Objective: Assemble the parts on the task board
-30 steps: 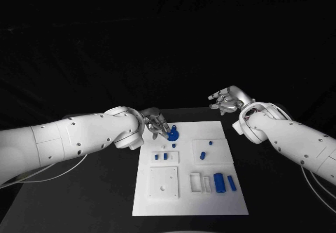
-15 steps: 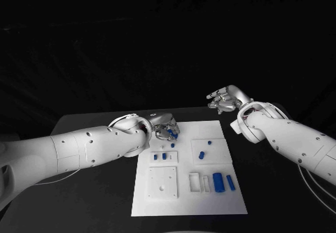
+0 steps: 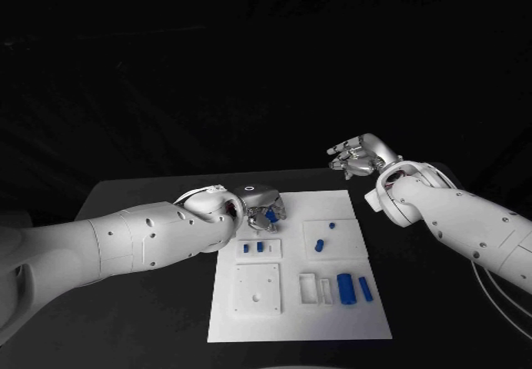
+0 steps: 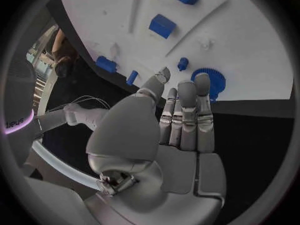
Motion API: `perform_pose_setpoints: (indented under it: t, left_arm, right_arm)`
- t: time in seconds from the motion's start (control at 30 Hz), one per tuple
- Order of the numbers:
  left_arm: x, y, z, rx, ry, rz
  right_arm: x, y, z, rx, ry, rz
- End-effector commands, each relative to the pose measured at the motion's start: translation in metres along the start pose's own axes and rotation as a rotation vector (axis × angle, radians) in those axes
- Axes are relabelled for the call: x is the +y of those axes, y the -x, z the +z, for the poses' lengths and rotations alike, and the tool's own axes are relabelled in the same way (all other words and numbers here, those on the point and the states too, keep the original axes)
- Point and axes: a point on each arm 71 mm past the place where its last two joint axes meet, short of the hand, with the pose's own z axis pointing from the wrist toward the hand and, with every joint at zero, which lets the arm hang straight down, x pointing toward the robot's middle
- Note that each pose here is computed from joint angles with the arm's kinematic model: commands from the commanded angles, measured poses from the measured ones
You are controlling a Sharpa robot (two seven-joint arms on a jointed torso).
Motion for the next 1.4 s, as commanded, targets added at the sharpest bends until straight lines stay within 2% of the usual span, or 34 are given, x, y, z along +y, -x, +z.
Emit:
perform_pose_setpoints:
  t: [0.03,0.77,1.4]
  left_arm:
    - [-0.0029,-0.006,0.0001,0.062,-0.026,0.06]
    - [0.0051,-0.0132,-0.0007,0.061,0.01,0.065]
    - [0.0081,-0.0193,0.0015,0.071,0.036,0.045]
  right_arm:
    - [0.002,0.0,0.0,-0.009,0.017,0.01]
    - [0.005,0.0,0.0,-0.018,0.023,0.017]
    - [0.006,-0.001,-0.001,-0.011,0.026,0.019]
